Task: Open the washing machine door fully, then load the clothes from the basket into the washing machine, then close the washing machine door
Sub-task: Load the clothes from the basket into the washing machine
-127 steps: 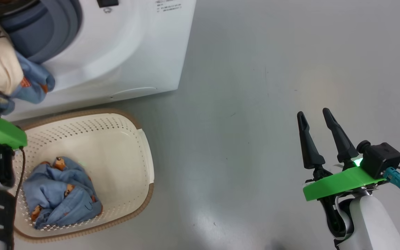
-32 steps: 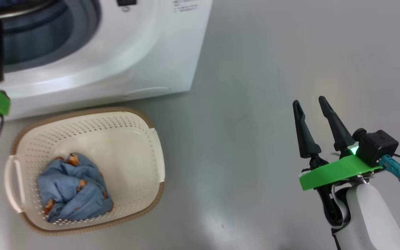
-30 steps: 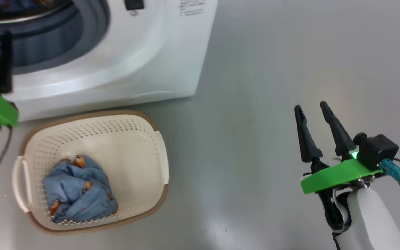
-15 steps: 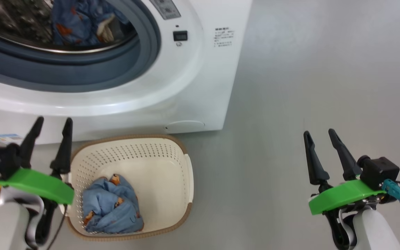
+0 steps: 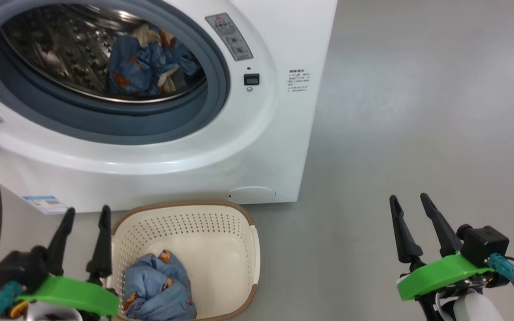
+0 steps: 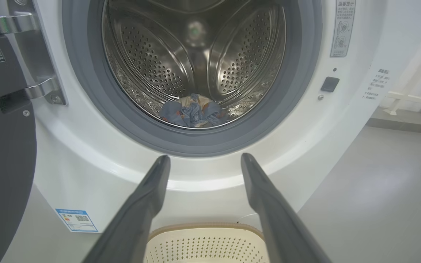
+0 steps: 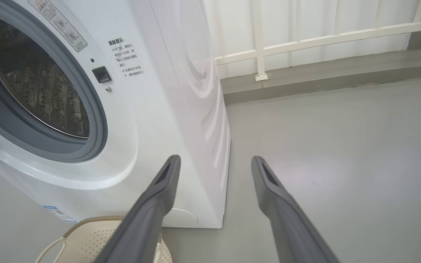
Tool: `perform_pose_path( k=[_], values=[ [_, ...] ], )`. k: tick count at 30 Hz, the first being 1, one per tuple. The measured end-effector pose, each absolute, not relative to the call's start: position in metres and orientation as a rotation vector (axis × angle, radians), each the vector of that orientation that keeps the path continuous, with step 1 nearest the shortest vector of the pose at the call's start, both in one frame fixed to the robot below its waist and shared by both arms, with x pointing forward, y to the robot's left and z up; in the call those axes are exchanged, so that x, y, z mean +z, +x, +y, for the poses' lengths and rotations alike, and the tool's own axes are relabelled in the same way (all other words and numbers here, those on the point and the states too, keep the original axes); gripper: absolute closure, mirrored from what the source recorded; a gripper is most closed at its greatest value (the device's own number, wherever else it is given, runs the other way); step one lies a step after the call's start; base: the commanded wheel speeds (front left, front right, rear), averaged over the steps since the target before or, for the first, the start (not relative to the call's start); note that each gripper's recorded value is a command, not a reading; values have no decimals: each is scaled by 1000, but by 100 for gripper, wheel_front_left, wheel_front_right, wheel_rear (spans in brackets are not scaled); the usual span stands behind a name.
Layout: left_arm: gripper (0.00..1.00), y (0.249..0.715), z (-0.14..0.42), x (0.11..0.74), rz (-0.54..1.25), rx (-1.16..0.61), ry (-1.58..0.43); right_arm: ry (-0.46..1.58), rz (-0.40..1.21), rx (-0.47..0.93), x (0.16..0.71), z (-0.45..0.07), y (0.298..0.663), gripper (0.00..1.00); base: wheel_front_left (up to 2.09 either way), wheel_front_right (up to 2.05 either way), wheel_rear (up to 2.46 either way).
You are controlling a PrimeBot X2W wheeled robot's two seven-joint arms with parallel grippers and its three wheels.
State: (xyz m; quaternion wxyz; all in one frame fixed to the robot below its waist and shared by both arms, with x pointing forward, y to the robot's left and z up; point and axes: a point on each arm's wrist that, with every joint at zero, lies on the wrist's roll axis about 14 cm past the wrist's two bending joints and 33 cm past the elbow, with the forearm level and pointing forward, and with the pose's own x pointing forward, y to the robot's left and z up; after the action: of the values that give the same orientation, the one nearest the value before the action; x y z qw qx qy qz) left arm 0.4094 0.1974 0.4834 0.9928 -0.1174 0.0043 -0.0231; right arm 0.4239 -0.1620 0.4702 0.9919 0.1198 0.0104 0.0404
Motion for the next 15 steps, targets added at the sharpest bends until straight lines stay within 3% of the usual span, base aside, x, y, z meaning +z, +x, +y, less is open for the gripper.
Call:
perform_pose_path(
  k=[15],
  values=[
    [0, 366, 189, 489, -21, -11, -242, 261, -40, 103, 495, -157, 397, 0, 0, 0, 0]
  ],
)
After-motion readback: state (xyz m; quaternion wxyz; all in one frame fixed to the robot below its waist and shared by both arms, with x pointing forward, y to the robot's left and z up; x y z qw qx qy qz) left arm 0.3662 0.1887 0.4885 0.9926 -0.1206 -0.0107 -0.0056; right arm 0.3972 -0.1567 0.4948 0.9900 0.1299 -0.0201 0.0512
